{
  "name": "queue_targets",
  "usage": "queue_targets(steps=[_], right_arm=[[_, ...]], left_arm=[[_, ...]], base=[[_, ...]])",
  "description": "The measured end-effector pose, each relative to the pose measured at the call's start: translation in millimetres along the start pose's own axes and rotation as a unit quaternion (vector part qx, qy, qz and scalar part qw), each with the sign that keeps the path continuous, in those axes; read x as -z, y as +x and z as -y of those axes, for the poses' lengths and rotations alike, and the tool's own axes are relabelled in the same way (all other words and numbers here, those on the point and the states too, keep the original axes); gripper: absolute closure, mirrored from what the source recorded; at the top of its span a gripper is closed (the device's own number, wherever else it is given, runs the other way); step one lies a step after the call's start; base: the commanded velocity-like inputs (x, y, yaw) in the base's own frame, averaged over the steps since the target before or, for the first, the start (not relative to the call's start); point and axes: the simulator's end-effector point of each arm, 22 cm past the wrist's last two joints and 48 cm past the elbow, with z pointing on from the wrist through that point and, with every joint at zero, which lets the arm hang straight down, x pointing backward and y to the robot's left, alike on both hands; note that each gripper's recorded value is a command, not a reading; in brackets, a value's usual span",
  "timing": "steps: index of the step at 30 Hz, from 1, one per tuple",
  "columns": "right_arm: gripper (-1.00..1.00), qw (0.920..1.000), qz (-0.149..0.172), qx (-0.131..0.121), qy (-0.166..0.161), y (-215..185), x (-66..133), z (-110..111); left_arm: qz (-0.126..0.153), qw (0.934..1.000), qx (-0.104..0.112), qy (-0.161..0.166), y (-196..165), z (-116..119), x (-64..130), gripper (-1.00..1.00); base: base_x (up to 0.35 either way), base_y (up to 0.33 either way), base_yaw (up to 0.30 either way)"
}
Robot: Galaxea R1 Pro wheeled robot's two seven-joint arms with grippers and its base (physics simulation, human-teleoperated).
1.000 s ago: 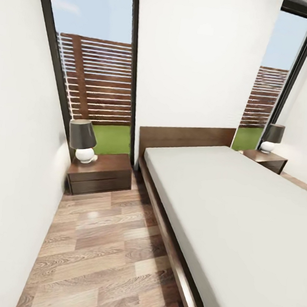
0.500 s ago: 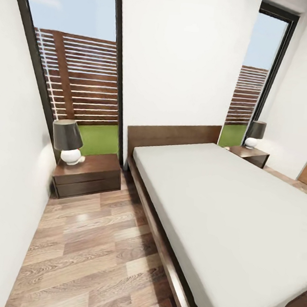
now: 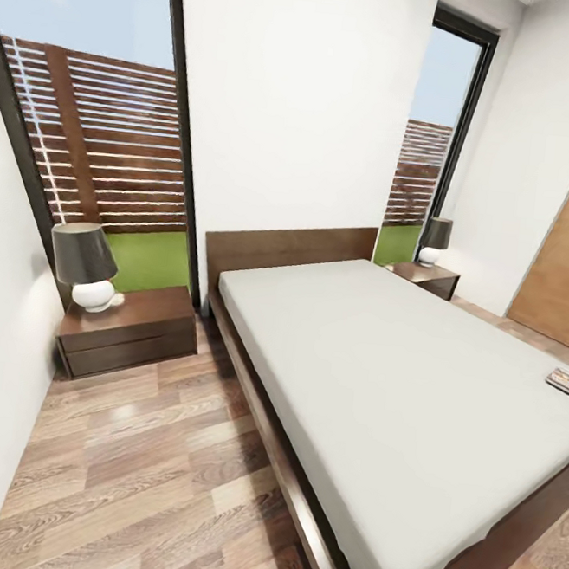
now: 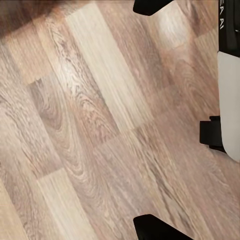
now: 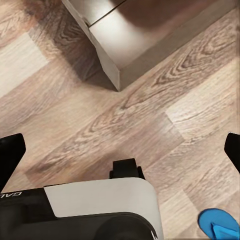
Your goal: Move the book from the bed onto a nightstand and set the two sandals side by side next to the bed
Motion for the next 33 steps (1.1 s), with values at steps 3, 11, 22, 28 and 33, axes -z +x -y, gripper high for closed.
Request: queue_targets(steps=[3, 11, 22, 28, 33], right_arm=[[-1.0, 1.0, 0.0, 0.0, 0.0, 0.0, 0.0, -0.1], [-1.0, 1.0, -0.001, 0.0, 0.0, 0.3, 0.0, -0.2], [-1.0, 1.0, 0.0, 0.0, 0.0, 0.1, 0.0, -0.1], [-1.0, 1.0, 0.0, 0.0, 0.0, 0.2, 0.0, -0.1], [-1.0, 1.0, 0.0, 0.0, 0.0, 0.1, 0.0, -0.3]], left_arm=[[0.0, 1.0, 0.0, 0.0, 0.0, 0.0, 0.0, -1.0], [0.0, 1.0, 0.0, 0.0, 0.0, 0.0, 0.0, -1.0], [0.0, 1.0, 0.0, 0.0, 0.0, 0.0, 0.0, -1.0], [0.0, 1.0, 0.0, 0.0, 0.0, 0.0, 0.0, -1.0], [0.0, 1.0, 0.0, 0.0, 0.0, 0.0, 0.0, -1.0]], base=[[0.0, 0.0, -0.076], [0.0, 0.0, -0.19], [0.0, 0.0, -0.27], [0.0, 0.0, -0.279], [0.0, 0.0, -0.279]])
